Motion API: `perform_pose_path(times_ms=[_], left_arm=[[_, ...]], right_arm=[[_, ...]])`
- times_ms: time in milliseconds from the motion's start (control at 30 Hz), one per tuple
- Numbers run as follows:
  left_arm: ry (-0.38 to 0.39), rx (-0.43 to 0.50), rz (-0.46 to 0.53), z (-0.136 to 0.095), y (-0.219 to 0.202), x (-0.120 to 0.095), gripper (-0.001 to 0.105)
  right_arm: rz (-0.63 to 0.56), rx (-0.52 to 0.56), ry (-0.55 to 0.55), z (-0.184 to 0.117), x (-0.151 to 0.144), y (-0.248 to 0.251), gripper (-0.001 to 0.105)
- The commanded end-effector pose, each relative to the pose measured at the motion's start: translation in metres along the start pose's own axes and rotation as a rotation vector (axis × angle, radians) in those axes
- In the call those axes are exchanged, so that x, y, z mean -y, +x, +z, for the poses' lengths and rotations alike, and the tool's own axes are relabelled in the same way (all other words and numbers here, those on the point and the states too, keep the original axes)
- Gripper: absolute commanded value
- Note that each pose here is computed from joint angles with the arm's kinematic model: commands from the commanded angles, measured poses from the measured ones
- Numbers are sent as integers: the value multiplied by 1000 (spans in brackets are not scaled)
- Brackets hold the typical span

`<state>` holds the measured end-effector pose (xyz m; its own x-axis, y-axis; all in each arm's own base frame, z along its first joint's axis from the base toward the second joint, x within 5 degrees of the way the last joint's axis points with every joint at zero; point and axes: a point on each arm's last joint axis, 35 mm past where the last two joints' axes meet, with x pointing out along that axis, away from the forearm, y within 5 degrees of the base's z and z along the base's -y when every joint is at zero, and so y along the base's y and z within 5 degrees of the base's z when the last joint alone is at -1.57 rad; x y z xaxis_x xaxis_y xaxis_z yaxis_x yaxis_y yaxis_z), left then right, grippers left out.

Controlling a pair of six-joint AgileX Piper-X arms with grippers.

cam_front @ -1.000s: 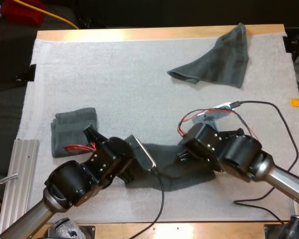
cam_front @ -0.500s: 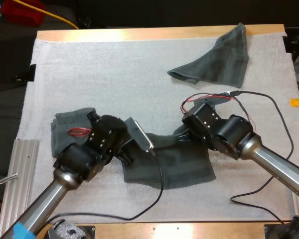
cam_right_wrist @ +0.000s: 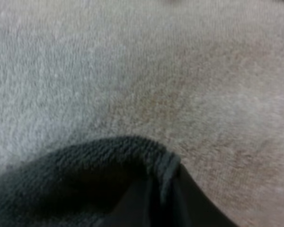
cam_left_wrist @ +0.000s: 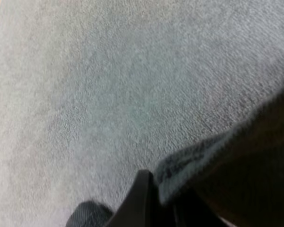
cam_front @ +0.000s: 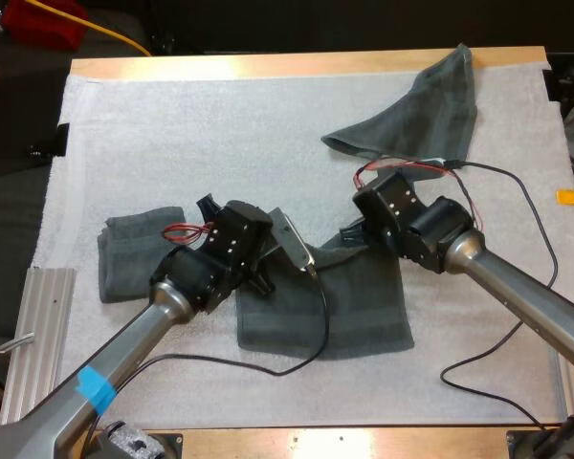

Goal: Pick towel from pile, fold and stack

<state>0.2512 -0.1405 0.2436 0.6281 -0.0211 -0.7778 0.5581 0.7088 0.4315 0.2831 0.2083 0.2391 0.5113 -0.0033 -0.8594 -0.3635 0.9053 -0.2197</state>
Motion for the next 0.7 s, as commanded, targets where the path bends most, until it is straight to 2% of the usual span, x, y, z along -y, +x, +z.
perform_pose_path(times_ms=[0, 233, 300, 533, 600, 667], left_arm=[[0, 10, 25, 3, 2, -1, 0], [6, -71, 42, -2, 32, 2, 0], [-8, -93, 54, -5, 41, -2, 4], [-64, -98, 61, -11, 62, -17, 26], [-61, -95, 33, -13, 65, -18, 36], [-62, -82, 35, -11, 67, -19, 50]], right_arm=[[14, 2, 16, 2, 3, 3, 2], [50, -9, 39, 5, 2, 29, 2], [51, -6, 40, 5, 0, 35, 2], [55, -3, 49, 6, -5, 61, 2], [54, -3, 48, 6, -7, 66, 6], [56, 8, 53, 7, -9, 71, 15]])
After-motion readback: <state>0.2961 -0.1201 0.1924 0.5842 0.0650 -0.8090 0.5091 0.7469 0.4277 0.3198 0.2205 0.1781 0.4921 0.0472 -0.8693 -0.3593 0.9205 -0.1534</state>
